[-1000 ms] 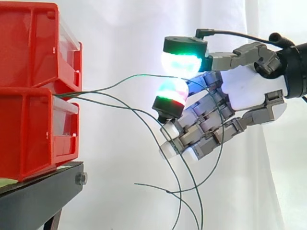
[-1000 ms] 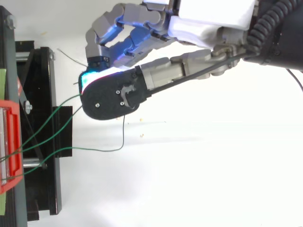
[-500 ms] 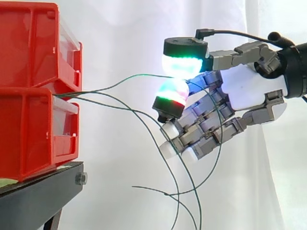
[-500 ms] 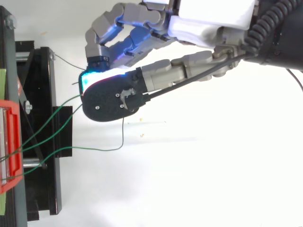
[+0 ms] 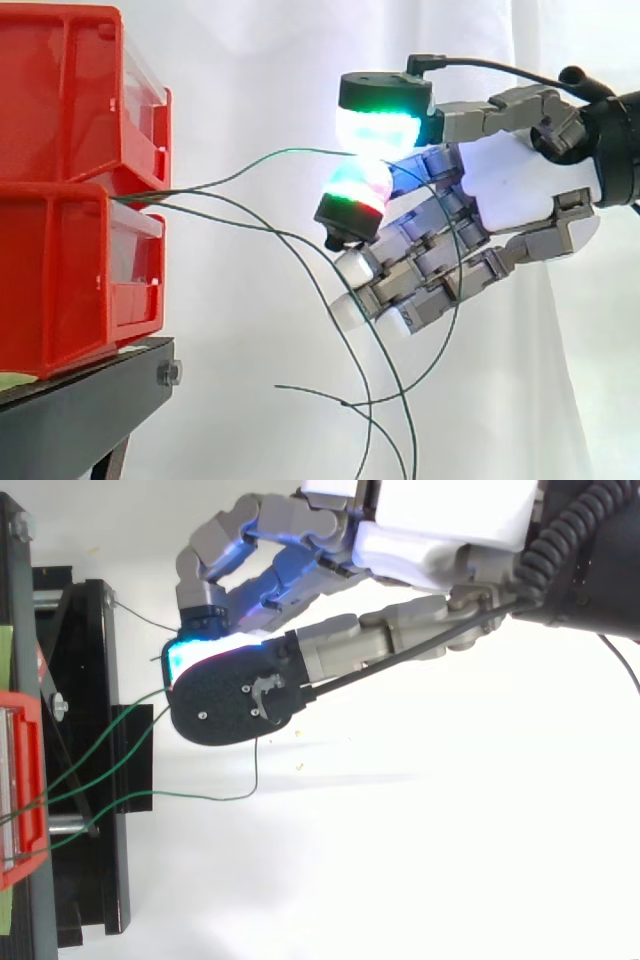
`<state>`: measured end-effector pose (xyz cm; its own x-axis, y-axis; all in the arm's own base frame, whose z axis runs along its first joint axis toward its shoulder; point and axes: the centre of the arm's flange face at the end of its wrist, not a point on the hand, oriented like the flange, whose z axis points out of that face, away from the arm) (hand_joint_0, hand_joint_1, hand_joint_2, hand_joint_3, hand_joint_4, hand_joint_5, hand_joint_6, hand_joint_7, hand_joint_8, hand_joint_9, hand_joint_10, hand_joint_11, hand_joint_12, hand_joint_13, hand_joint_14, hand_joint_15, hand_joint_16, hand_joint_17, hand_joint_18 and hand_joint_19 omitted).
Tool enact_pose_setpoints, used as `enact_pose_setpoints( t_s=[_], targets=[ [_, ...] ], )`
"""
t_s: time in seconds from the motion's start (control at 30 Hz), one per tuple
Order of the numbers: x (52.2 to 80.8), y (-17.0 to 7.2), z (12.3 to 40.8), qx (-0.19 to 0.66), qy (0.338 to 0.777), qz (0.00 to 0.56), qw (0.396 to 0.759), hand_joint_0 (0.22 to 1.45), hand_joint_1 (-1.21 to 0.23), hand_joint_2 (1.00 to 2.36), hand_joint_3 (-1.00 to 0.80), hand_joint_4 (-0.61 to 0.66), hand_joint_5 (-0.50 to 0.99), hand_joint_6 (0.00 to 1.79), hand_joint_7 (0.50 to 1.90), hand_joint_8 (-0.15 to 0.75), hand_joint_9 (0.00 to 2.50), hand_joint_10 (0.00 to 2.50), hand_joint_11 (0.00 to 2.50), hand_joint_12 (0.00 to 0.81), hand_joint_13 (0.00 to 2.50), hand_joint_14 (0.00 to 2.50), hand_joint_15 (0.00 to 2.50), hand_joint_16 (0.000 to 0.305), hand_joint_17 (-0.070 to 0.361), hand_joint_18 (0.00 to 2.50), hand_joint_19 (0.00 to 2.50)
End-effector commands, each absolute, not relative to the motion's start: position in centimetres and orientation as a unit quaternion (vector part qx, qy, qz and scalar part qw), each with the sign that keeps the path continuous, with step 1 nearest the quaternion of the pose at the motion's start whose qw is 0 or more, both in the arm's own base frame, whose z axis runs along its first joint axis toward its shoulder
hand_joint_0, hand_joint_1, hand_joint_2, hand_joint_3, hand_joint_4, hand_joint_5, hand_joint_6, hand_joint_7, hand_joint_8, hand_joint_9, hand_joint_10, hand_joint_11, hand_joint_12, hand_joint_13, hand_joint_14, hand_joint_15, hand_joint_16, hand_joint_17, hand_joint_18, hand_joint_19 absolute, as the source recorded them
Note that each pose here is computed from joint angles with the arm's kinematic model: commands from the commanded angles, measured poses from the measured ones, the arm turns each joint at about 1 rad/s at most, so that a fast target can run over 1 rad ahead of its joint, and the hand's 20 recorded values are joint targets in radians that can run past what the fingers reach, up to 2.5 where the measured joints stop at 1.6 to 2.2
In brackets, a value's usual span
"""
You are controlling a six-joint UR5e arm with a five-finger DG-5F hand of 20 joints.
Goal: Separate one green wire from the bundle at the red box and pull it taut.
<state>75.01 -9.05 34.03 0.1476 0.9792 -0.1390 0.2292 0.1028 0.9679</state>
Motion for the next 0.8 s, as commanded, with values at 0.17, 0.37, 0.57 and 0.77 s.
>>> enact_pose_setpoints(
  t_s=[0.17, 0.37, 0.57, 0.77],
  targets=[
    [75.2, -8.7, 32.2, 0.575, 0.508, 0.401, 0.501, 0.59, -0.72, 1.03, -0.09, -0.08, -0.19, 0.93, 1.12, 0.275, 0.78, 0.02, 0.69, 0.314, 0.54, 0.01, 0.24, 0.048, 0.108, 0.48, 0.31],
    [75.2, -8.4, 31.4, 0.579, 0.502, 0.410, 0.495, 0.60, -0.73, 1.03, -0.08, -0.10, -0.19, 0.93, 1.15, 0.277, 0.78, 0.02, 0.69, 0.311, 0.54, 0.01, 0.24, 0.048, 0.107, 0.49, 0.31],
    [75.2, -8.1, 31.1, 0.581, 0.503, 0.410, 0.492, 0.60, -0.73, 1.03, -0.06, -0.10, -0.19, 0.93, 1.15, 0.275, 0.79, 0.02, 0.68, 0.311, 0.55, 0.01, 0.24, 0.047, 0.107, 0.49, 0.31],
    [75.2, -8.0, 30.9, 0.579, 0.505, 0.409, 0.492, 0.60, -0.73, 1.03, -0.06, -0.10, -0.19, 0.94, 1.13, 0.278, 0.79, 0.02, 0.68, 0.312, 0.55, 0.01, 0.24, 0.047, 0.107, 0.49, 0.30]
  ],
)
